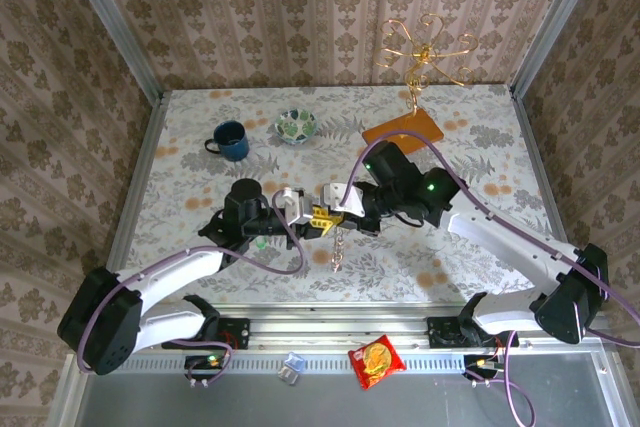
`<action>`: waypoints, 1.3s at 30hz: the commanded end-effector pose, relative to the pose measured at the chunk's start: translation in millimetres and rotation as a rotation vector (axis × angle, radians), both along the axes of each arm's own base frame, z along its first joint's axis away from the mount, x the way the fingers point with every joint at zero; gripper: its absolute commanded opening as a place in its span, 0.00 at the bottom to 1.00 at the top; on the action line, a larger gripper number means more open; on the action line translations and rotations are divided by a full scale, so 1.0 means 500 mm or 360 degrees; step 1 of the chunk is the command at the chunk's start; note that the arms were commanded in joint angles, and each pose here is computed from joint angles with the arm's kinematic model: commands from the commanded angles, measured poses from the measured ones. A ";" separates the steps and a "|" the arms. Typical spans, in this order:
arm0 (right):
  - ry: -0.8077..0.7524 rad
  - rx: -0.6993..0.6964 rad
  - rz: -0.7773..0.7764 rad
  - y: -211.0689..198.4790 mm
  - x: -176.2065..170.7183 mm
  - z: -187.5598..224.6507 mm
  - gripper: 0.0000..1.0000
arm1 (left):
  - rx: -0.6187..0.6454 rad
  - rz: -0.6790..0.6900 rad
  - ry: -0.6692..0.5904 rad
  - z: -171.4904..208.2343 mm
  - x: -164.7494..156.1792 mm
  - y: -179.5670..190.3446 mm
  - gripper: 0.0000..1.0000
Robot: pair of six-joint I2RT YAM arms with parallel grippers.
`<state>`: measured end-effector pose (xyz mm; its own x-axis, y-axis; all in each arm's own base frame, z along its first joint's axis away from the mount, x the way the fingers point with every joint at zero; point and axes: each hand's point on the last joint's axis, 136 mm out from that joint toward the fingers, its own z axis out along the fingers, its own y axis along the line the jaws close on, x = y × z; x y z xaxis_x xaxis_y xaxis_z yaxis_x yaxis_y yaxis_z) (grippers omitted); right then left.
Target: Put the keys on the keyring
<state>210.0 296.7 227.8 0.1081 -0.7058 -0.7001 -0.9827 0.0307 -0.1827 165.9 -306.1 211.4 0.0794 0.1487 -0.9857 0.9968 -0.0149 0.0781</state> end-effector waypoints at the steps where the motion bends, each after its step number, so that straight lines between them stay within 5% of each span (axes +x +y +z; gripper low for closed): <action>1: 0.0004 0.0004 0.0053 0.010 -0.013 0.014 0.00 | -0.0028 -0.0039 -0.0057 0.025 0.001 -0.005 0.04; 8: 0.0082 0.0200 -0.0067 -0.006 -0.008 0.034 0.03 | -0.0091 -0.0056 -0.0065 0.034 -0.008 0.000 0.00; 11: 0.0112 0.0303 -0.0121 -0.014 -0.001 0.045 0.28 | -0.0130 -0.0060 -0.0058 0.038 -0.009 0.000 0.00; 13: 0.0136 0.0426 -0.0161 -0.023 0.007 0.057 0.32 | -0.0163 -0.0058 -0.0049 0.042 -0.009 0.000 0.00; 28: 0.0268 0.0705 -0.0181 -0.021 0.014 0.041 0.29 | -0.0319 -0.0057 -0.0006 0.052 -0.003 -0.007 0.00; 39: 0.0277 0.0722 -0.0159 -0.002 0.024 0.044 0.07 | -0.0338 -0.0062 0.0002 0.053 -0.001 -0.009 0.00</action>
<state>224.5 290.1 242.0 -0.1096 -0.3515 -0.9297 -0.9802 0.1933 0.0425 170.8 -311.6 227.2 0.0501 -0.0227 -0.9985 0.9986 -0.0130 0.0504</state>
